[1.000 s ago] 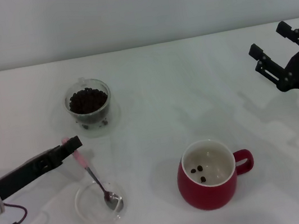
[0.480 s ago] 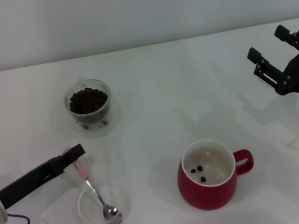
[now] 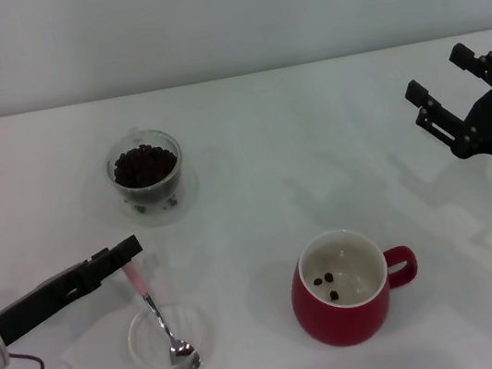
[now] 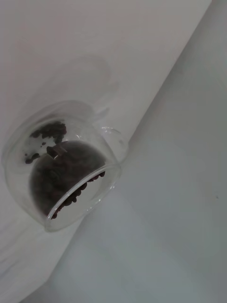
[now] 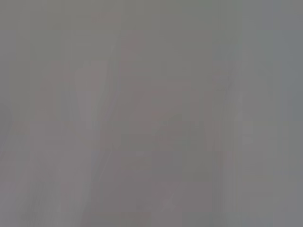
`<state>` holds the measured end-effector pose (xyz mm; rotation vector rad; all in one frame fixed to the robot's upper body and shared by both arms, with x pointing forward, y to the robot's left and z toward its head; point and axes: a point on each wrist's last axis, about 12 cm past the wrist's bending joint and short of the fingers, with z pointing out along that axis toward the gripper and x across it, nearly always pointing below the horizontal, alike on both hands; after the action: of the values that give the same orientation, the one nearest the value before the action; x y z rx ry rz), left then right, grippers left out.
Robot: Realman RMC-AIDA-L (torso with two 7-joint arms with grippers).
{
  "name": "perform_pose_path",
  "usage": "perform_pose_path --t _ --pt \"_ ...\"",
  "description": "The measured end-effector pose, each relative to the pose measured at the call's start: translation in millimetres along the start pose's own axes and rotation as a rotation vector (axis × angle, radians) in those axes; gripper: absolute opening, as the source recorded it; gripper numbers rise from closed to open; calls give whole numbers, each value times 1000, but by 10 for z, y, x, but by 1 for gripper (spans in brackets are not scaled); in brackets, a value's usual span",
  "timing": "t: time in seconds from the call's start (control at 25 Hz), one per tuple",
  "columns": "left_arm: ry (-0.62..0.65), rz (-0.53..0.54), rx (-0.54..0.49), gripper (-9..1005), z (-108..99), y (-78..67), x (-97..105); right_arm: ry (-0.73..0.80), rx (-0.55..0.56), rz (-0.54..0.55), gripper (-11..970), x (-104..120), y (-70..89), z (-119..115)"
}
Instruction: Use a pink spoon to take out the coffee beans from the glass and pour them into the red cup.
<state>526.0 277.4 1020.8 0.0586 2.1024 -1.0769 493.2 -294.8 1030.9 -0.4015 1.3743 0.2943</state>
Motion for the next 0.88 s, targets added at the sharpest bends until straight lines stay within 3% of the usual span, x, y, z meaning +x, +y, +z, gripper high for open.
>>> perform_pose_path --t 0.44,0.52,0.68,0.88 --pt "-59 46 -43 853 -217 109 -76 1 -3 1 743 1 3 0" --pt "-78 102 -61 892 -310 128 -124 1 -1 0 743 0 -1 0" --pt "-109 281 -73 890 -421 102 -189 -5 -1 -4 743 -11 -18 9" --pt "-177 427 -112 888 -492 109 -248 -13 -1 -10 743 -28 -36 41"
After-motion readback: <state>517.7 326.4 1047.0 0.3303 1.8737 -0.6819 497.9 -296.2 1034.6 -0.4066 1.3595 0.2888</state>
